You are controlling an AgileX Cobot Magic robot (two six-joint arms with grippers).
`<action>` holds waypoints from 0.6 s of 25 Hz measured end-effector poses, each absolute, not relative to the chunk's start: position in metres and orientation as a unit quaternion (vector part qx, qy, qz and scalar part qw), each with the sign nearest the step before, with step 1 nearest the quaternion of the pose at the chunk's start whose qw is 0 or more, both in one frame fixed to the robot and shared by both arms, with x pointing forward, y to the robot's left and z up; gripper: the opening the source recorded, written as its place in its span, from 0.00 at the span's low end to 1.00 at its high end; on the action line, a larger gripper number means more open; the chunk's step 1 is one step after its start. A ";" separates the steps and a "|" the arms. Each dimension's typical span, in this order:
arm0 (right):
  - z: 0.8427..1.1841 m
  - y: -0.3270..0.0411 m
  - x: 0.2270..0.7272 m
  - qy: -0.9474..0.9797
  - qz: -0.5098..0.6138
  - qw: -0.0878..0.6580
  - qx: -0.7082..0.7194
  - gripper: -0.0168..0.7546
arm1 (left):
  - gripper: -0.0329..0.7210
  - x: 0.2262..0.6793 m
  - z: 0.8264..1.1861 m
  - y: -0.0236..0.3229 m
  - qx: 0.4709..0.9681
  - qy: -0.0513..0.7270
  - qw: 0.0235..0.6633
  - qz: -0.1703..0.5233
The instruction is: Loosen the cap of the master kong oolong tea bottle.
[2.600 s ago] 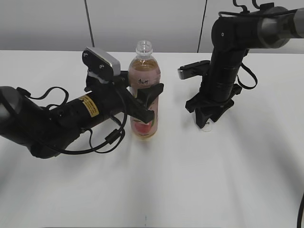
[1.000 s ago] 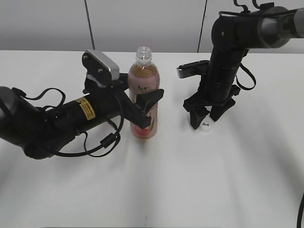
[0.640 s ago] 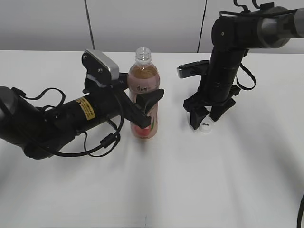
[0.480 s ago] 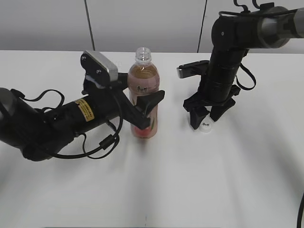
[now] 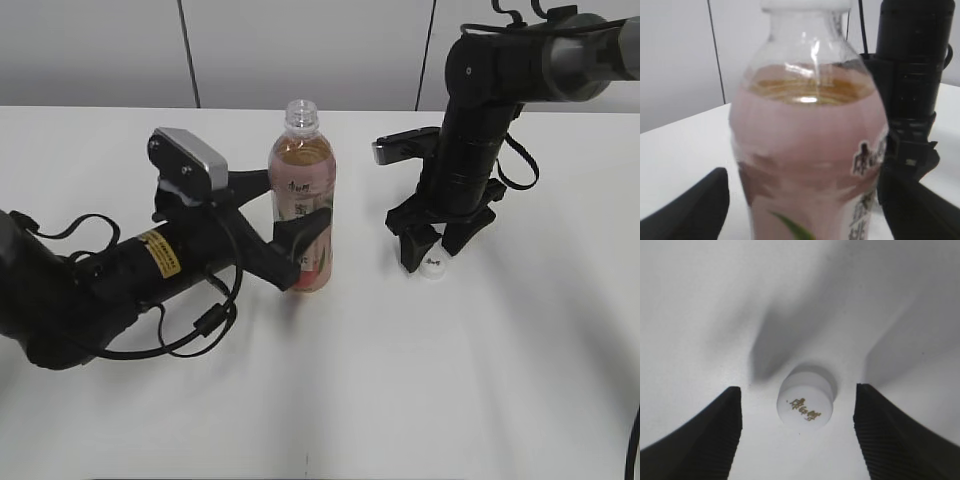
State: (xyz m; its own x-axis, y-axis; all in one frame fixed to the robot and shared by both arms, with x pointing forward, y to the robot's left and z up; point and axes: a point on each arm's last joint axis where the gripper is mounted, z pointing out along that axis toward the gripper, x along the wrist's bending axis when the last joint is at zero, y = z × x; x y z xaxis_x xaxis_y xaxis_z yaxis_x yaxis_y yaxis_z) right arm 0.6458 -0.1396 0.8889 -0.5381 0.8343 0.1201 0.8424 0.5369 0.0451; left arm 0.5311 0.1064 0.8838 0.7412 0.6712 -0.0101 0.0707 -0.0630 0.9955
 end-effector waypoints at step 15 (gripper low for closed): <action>0.918 -0.145 0.645 -0.871 -0.066 0.029 -0.485 0.70 | 0.82 0.492 0.872 0.142 0.694 0.362 0.574 0.239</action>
